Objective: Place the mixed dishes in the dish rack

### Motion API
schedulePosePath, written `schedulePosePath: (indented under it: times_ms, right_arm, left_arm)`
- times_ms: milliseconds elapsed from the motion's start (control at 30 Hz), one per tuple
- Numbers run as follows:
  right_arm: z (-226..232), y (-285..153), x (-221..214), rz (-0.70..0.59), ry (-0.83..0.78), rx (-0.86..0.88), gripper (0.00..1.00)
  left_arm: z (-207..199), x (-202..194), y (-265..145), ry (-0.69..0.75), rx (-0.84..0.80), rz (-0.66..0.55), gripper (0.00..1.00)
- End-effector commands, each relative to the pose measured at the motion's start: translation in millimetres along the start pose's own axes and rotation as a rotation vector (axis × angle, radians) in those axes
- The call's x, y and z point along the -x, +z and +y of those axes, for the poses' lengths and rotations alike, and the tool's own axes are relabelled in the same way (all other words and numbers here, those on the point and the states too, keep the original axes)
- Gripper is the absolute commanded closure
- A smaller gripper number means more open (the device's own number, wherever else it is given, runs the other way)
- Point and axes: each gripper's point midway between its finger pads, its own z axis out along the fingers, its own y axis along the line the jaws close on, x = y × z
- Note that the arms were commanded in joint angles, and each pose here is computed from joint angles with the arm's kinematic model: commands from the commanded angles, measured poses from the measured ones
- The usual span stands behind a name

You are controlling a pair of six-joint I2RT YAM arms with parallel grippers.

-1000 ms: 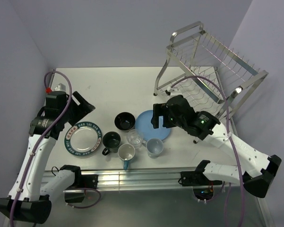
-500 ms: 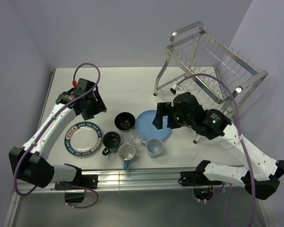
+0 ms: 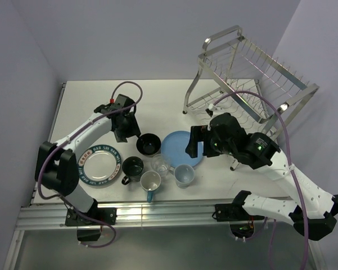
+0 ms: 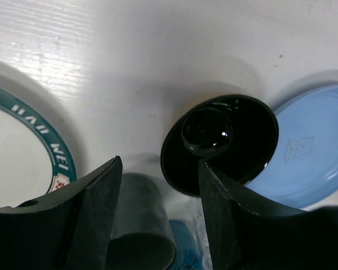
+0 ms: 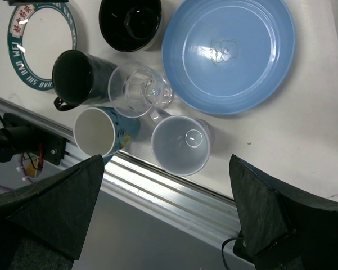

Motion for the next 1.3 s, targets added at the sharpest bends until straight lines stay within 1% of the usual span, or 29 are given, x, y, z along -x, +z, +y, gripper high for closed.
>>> schedulePosePath:
  times_ms: [0,267,433,633,867,900,1000,1100,1167,1267]
  right_arm:
    - [-3.3,-14.1,5.7,-0.044,0.004,-0.007,0.00]
    - [-10.4,-21.2,1.3,-0.062,0.028,-0.014,0.00]
    - [-11.0,-24.8,3.8,-0.073,0.030,-0.018,0.00]
    - [-12.6,-22.3,4.2,-0.072,0.025,-0.030,0.00]
    - [-10.3,-18.7,3.5,-0.059,0.020,-0.026,0.00]
    - [-10.3,-18.7,3.5,-0.059,0.018,-0.026,0.00]
    - [-11.4,-17.0,1.8,-0.054,0.020,-0.029,0.00]
    - [-11.5,-15.4,-0.5,-0.046,0.019,-0.030,0.00]
    - [-11.7,-15.0,-0.9,-0.044,0.023,-0.030,0.00]
    - [-11.9,-16.6,-0.7,-0.048,0.025,-0.030,0.00]
  left_arm:
    - [-20.6,9.0,9.6,0.029,-0.046,0.006,0.38]
    - [-30.8,8.2,38.2,0.061,-0.020,0.073,0.42]
    - [-34.5,4.5,44.8,0.070,-0.019,0.092,0.45]
    - [-27.2,-3.9,45.2,0.084,-0.002,0.097,0.46]
    - [-16.2,-5.9,31.2,0.091,0.047,0.039,0.46]
    - [-16.1,-1.0,23.5,0.089,0.055,0.000,0.48]
    - [-26.1,5.2,4.1,0.115,0.051,-0.079,0.51]
    - [-44.5,2.8,-12.7,0.154,0.039,-0.128,0.50]
    - [-54.0,0.9,-16.8,0.164,0.023,-0.129,0.50]
    - [-73.6,-9.1,-11.2,0.170,-0.019,-0.075,0.50]
